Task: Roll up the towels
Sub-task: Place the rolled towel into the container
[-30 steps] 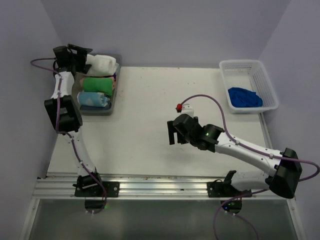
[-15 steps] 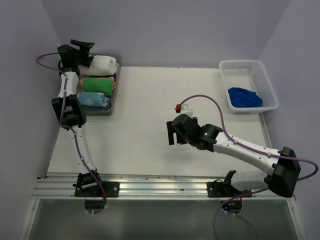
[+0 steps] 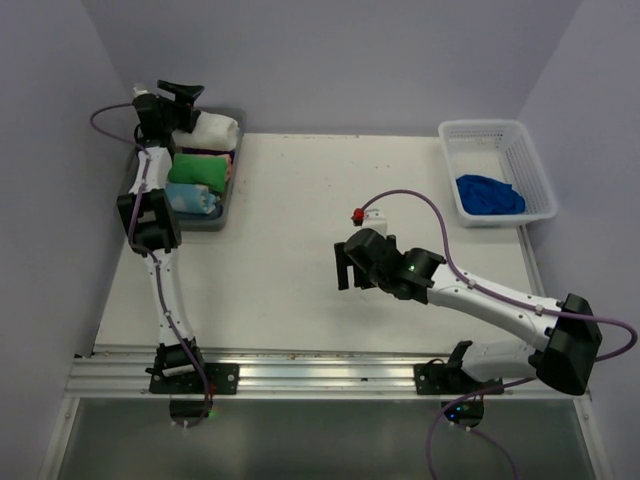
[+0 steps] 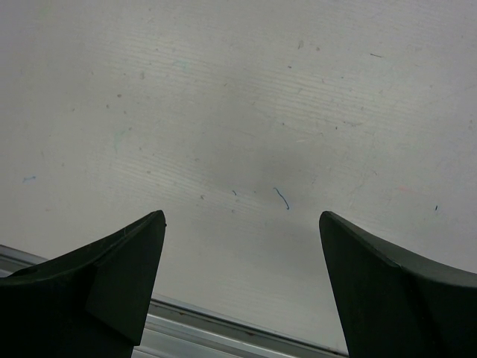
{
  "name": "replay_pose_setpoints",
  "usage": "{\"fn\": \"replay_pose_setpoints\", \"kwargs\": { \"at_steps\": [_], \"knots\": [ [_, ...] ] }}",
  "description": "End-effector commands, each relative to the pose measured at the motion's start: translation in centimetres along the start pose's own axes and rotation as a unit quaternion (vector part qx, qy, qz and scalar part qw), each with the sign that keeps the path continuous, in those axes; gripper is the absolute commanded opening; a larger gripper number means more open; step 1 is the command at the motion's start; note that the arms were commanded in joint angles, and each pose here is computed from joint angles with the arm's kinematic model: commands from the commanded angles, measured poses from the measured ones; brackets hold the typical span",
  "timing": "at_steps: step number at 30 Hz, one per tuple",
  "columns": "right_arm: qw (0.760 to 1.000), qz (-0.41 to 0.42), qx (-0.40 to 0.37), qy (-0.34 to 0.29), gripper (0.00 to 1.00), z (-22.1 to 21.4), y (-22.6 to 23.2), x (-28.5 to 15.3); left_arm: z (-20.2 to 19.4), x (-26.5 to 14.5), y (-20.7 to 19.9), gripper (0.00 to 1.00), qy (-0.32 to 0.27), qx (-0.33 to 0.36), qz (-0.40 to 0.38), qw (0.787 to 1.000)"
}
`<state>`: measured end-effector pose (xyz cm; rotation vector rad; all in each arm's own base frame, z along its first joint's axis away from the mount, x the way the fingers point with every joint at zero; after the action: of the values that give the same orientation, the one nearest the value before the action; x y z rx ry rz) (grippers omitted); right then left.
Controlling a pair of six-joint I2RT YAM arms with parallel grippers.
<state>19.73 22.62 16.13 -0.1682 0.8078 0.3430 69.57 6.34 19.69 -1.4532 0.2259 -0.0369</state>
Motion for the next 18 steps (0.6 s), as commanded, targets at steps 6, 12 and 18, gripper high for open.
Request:
{"fn": "replay_pose_setpoints", "kwargs": {
  "at_steps": [6,12,18],
  "knots": [
    [0.999,0.007,0.034,-0.038,0.88,1.7,0.0,-1.4,1.1,-1.8,-3.7,0.93,-0.015,0.061,-0.016,0.998],
    [0.998,0.01,0.034,-0.048,0.88,1.9,-0.1,-1.8,3.5,-4.4,-9.0,0.95,-0.042,0.093,-0.05,0.993],
    [0.998,-0.011,0.031,-0.06,0.88,2.2,-0.9,-2.0,3.0,-7.7,-13.8,0.96,-0.04,0.143,-0.063,0.987]
  ]
}}
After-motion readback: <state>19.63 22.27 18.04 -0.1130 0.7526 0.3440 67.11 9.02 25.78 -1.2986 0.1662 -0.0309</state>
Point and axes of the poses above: each gripper's point midway between its finger pads, its own x axis out along the fingers, its own y axis along the line the jaws close on, z = x × y, the point moved 3 cm from there along -x, back along the fingers, and after that the axes turned 12 degrees about -x, right-handed, at the moved point
